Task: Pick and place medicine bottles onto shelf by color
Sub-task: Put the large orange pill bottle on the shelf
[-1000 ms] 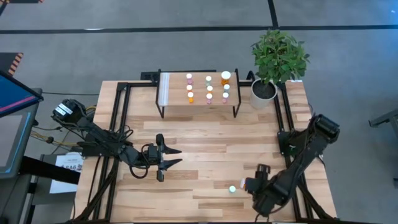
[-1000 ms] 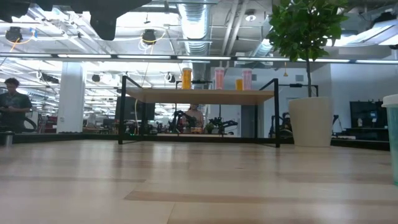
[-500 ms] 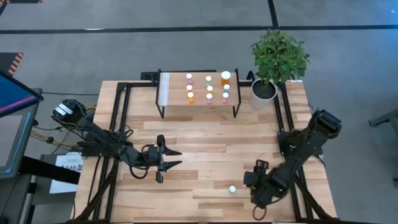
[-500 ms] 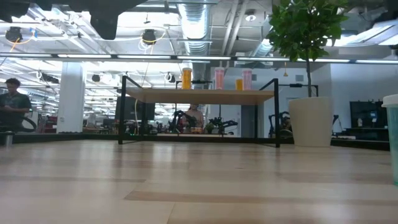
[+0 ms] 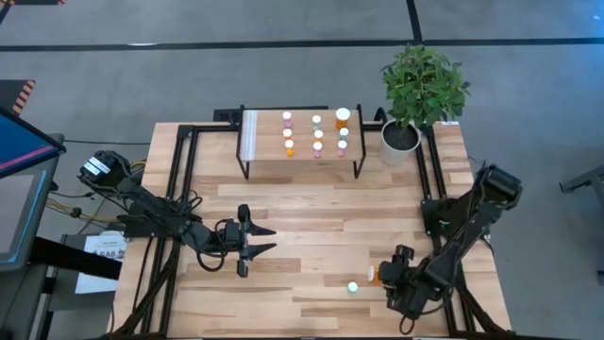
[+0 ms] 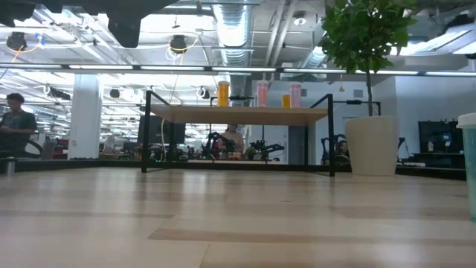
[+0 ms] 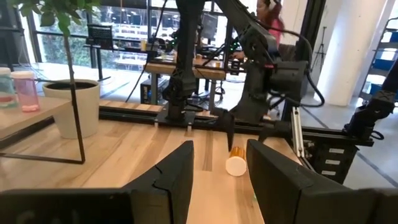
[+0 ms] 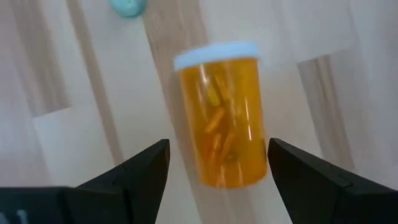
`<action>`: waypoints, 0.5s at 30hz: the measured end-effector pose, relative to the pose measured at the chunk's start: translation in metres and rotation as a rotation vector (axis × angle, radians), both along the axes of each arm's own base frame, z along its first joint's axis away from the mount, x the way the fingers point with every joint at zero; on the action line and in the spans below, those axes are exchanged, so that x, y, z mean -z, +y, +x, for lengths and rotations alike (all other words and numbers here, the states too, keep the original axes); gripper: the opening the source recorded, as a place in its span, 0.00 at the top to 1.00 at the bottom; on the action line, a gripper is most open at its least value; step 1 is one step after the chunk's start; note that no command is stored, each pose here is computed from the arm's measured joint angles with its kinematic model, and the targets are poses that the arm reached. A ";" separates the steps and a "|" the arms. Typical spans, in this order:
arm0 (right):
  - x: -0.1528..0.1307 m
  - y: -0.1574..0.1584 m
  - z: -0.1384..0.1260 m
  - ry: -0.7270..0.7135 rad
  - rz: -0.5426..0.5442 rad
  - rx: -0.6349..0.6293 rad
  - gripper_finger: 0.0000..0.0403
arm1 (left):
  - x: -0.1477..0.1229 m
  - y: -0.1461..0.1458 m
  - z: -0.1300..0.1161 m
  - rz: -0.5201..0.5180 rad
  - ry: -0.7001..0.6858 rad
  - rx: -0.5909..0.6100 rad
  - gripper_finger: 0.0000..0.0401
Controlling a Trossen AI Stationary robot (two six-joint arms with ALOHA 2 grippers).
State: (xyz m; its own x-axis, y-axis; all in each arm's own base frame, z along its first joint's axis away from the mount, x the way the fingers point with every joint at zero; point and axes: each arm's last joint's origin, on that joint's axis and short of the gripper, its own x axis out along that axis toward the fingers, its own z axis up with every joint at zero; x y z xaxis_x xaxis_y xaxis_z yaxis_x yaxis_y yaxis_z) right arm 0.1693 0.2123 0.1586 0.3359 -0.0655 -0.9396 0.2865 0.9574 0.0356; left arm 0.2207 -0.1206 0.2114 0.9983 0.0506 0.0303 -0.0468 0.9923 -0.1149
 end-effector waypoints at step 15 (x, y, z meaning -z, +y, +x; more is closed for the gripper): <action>0.024 0.001 0.017 0.049 -0.004 -0.011 0.34 | 0.000 0.000 0.000 0.000 0.000 -0.006 0.66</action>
State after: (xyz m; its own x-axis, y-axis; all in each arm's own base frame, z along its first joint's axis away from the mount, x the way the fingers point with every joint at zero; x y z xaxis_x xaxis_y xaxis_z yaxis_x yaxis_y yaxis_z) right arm 0.1861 0.2137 0.1349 0.2900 -0.0658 -0.9548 0.2777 0.9605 0.0181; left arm 0.2209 -0.1202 0.2114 0.9980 0.0563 0.0302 -0.0525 0.9920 -0.1146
